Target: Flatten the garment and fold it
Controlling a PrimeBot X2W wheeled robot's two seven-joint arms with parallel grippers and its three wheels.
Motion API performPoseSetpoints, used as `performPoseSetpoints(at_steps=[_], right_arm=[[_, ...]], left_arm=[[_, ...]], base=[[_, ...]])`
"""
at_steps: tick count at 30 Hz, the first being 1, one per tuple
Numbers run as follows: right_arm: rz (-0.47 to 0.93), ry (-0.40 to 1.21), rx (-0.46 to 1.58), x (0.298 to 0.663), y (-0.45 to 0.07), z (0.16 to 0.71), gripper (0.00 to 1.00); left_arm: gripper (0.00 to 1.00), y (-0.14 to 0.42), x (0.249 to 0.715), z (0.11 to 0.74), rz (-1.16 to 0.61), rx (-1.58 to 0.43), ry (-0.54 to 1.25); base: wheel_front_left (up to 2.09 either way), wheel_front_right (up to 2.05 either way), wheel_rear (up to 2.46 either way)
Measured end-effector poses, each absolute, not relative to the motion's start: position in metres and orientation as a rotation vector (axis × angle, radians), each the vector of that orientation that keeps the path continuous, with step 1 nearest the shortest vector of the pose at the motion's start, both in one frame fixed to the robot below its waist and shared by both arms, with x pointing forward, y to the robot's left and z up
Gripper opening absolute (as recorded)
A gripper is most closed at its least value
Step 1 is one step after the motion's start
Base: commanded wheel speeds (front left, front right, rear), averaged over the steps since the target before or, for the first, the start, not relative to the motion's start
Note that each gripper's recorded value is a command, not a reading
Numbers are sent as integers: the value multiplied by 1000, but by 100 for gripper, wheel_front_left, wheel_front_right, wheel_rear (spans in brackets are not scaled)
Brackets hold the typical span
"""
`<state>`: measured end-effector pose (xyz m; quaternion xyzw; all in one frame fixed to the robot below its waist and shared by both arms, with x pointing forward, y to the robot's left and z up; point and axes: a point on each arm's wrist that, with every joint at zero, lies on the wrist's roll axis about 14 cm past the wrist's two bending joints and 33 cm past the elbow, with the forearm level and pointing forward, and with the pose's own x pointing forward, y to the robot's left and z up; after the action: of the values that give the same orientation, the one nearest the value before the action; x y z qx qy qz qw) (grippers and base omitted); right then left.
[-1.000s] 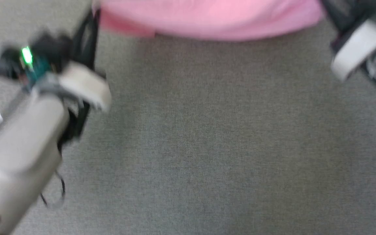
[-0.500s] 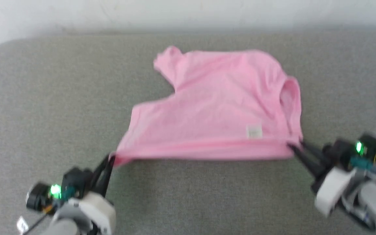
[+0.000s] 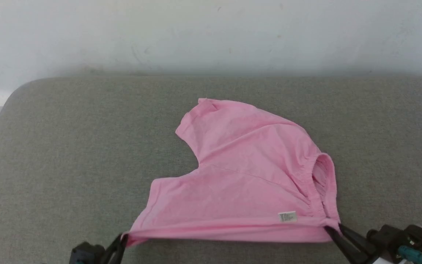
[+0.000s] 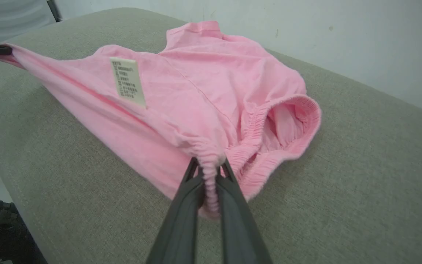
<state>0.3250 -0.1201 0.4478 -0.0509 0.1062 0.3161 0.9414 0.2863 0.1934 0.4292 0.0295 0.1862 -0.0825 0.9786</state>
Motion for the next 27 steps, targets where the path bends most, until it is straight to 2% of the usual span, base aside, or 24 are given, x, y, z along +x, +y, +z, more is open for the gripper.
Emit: performPoseSetpoints(at_steps=[4, 15, 22, 27], right_arm=[[620, 142, -104, 339, -118, 471, 0], [513, 31, -88, 389, -129, 506, 0], [457, 45, -84, 428, -140, 497, 0], [425, 91, -85, 454, -148, 475, 0]], left_arm=[[0, 197, 315, 457, -181, 125, 263], [0, 167, 434, 530, -319, 259, 19], [0, 144, 511, 533, -397, 324, 11], [0, 134, 558, 505, -424, 351, 85]], base=[[0, 0, 0], [0, 0, 0], [0, 0, 0], [0, 0, 0]])
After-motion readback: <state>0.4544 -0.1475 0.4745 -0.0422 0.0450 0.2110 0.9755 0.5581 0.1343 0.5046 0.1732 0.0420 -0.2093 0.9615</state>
